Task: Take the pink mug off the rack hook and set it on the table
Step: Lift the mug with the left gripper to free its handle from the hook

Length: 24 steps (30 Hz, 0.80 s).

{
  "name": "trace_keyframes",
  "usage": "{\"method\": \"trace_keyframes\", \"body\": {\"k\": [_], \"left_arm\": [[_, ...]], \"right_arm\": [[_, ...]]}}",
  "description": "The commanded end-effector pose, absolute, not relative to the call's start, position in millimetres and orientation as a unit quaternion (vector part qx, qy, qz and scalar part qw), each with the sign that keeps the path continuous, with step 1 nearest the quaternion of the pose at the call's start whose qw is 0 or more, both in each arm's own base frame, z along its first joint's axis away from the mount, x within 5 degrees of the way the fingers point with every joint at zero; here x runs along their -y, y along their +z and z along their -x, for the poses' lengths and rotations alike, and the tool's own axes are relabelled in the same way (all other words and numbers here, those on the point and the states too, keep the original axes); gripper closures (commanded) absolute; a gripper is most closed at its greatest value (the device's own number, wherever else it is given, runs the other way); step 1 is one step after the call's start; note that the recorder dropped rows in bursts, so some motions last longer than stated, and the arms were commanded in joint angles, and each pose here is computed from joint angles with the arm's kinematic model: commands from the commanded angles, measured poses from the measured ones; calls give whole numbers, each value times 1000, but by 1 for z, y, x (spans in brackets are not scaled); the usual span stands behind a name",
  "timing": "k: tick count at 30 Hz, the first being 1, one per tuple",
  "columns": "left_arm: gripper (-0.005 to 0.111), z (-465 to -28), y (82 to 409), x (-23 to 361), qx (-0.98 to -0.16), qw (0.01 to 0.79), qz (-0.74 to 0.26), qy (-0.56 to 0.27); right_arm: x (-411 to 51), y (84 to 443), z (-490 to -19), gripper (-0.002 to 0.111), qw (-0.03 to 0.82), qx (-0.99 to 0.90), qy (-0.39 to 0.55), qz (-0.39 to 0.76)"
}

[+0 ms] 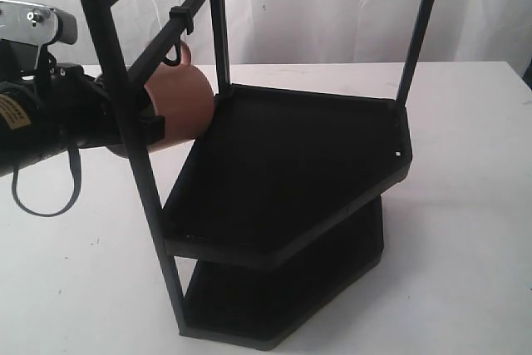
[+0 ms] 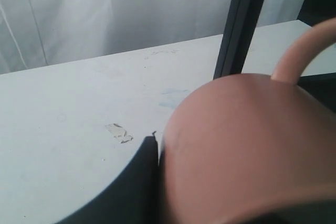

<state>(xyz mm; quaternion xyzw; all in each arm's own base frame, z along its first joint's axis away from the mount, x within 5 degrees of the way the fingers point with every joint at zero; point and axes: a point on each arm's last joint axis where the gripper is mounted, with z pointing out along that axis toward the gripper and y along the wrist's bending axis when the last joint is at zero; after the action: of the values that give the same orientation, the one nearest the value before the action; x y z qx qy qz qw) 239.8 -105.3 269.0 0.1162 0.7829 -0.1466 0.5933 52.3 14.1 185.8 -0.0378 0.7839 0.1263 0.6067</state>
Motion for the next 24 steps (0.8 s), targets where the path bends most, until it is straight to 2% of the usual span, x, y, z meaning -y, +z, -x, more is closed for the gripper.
{"method": "trace_keyframes", "body": {"k": [1,14,24], "left_arm": [[107,-238,271,105,-773,606,-116,-147],[107,-239,275,105,-759,624,-137,-130],[107,-235,285,96,-756,637,-104,-114]], "right_arm": [[-14,185,-52,108,610,-782,126,33],[-14,185,-52,108,610,-782,126,33],[-14,185,-52,108,610,-782,126,33]]}}
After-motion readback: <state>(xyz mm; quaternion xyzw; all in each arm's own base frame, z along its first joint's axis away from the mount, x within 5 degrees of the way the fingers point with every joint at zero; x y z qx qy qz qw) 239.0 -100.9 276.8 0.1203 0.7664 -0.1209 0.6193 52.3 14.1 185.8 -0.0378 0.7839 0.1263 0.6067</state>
